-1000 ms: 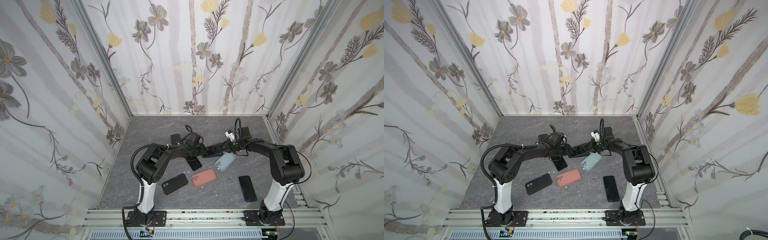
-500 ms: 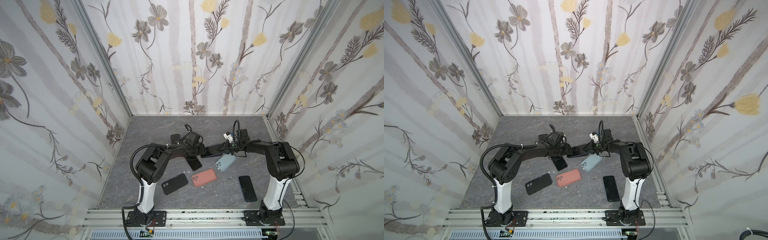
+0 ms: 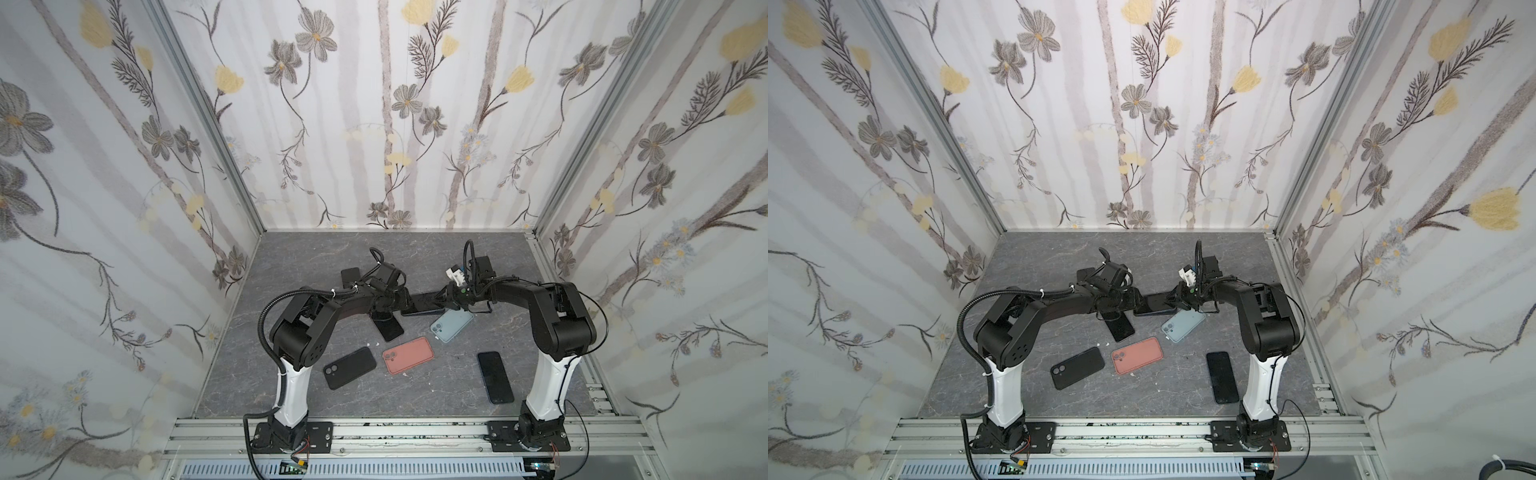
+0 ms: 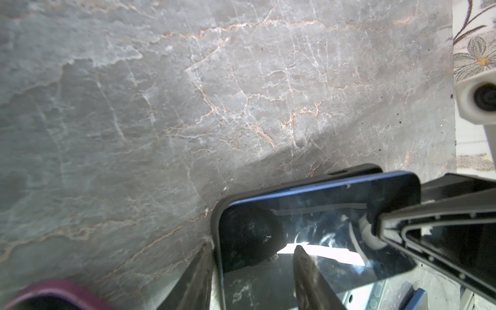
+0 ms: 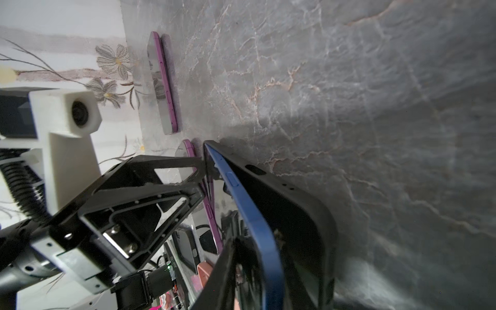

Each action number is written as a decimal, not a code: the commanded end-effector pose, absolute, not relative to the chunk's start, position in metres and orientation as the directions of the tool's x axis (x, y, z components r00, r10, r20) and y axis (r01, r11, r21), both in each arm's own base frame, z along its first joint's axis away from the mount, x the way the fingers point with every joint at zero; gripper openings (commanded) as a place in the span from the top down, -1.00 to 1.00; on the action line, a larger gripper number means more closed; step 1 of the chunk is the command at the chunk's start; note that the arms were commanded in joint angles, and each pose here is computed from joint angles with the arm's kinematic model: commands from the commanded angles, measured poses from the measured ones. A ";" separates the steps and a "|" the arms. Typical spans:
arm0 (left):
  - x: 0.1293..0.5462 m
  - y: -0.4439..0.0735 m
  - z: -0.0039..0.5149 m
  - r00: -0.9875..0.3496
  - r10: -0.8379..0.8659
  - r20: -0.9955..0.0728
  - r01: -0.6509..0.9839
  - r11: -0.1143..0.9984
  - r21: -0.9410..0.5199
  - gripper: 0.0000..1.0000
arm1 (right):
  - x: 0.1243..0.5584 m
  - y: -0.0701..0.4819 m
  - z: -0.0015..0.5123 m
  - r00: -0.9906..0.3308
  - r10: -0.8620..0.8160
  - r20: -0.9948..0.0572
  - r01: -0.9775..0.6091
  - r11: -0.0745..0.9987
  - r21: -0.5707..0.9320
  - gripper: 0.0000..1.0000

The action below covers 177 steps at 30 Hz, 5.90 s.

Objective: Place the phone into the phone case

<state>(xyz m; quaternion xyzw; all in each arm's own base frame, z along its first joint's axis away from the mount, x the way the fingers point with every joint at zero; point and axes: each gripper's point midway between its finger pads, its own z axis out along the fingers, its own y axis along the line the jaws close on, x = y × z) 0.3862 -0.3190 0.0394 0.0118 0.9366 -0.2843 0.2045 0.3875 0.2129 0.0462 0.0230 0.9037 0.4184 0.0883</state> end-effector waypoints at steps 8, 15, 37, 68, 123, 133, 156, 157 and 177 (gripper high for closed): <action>0.387 -0.307 0.046 -0.903 -0.094 -0.418 0.141 0.856 -0.498 0.06 | 0.390 0.210 0.051 -0.981 0.102 -0.167 -0.037 0.743 0.668 0.27; 0.385 -0.304 0.047 -0.903 -0.090 -0.420 0.144 0.858 -0.493 0.06 | 0.392 0.202 0.060 -0.976 0.101 -0.195 -0.041 0.791 0.611 0.05; 0.385 -0.299 0.036 -0.904 -0.038 -0.425 0.168 0.884 -0.436 0.33 | 0.377 0.191 0.050 -0.983 0.060 -0.172 -0.043 0.840 0.540 0.32; 0.382 -0.292 0.027 -0.905 -0.043 -0.423 0.154 0.894 -0.420 0.40 | 0.362 0.195 0.037 -0.991 -0.007 -0.133 -0.069 0.881 0.469 0.53; 0.362 -0.284 0.008 -0.931 -0.016 -0.365 0.142 0.905 -0.401 0.50 | 0.351 0.195 0.009 -0.993 -0.057 -0.099 -0.087 0.941 0.327 0.80; 0.363 -0.283 0.009 -0.929 -0.014 -0.370 0.146 0.906 -0.398 0.50 | 0.341 0.181 -0.013 -0.997 -0.055 -0.061 -0.069 0.965 0.251 0.82; 0.385 -0.290 0.057 -0.895 -0.050 -0.444 0.169 0.883 -0.439 0.52 | 0.376 0.189 0.061 -0.969 -0.043 -0.243 -0.106 0.962 0.251 0.36; 0.387 -0.291 0.060 -0.893 -0.050 -0.448 0.171 0.882 -0.439 0.51 | 0.378 0.189 0.066 -0.967 -0.042 -0.252 -0.107 0.962 0.251 0.36; 0.399 -0.292 0.058 -0.901 -0.042 -0.432 0.167 0.885 -0.434 0.48 | 0.402 0.204 0.063 -0.960 -0.092 -0.263 -0.167 0.946 0.279 0.70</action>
